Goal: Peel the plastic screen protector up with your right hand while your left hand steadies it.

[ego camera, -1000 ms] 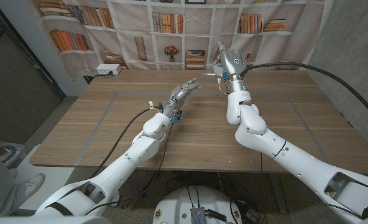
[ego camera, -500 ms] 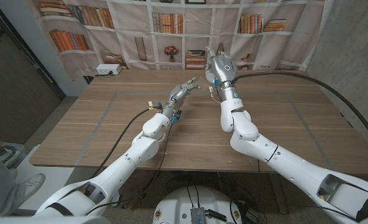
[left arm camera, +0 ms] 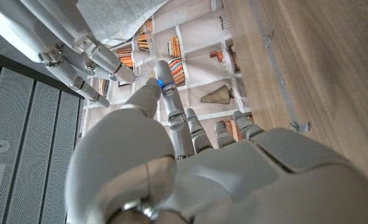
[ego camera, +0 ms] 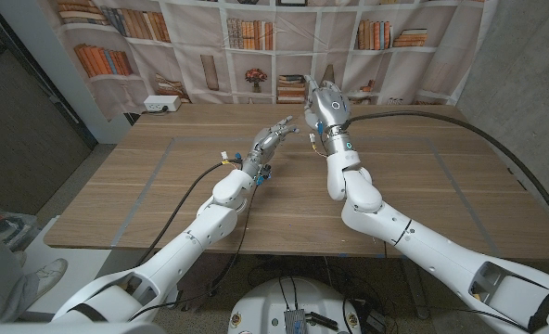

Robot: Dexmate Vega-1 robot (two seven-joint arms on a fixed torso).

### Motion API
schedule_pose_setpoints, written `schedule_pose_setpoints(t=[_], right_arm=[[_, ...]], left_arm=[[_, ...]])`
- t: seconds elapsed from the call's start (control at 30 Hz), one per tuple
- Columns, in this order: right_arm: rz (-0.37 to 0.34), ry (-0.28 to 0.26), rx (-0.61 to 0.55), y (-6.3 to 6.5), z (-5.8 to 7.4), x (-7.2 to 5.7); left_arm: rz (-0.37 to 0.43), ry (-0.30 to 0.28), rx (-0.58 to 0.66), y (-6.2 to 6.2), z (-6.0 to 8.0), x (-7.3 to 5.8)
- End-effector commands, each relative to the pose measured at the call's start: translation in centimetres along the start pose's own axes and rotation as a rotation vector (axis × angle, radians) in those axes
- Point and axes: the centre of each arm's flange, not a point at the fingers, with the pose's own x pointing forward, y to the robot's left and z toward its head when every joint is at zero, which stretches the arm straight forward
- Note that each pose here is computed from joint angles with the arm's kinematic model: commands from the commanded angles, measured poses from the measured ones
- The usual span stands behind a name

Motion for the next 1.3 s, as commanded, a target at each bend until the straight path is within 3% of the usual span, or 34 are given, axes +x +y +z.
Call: schedule_pose_setpoints(t=[0.03, 0.87, 1.03, 1.3], right_arm=[[-0.007, 0.009, -0.020, 0.9, -0.2, -0.5], [-0.125, 0.122, -0.070, 0.0, -2.1, 0.3], [-0.132, 0.116, -0.077, 0.4, -2.1, 0.4], [-0.081, 0.081, -0.064, 2.3, -0.7, -0.3]], left_arm=[[-0.006, -0.005, -0.006, 0.0, 0.1, -0.3], [-0.023, -0.003, -0.003, 0.2, 0.2, -1.3], [-0.027, -0.011, 0.003, 0.2, 0.4, -1.4], [-0.026, -0.023, -0.006, 0.4, 0.4, -1.3]])
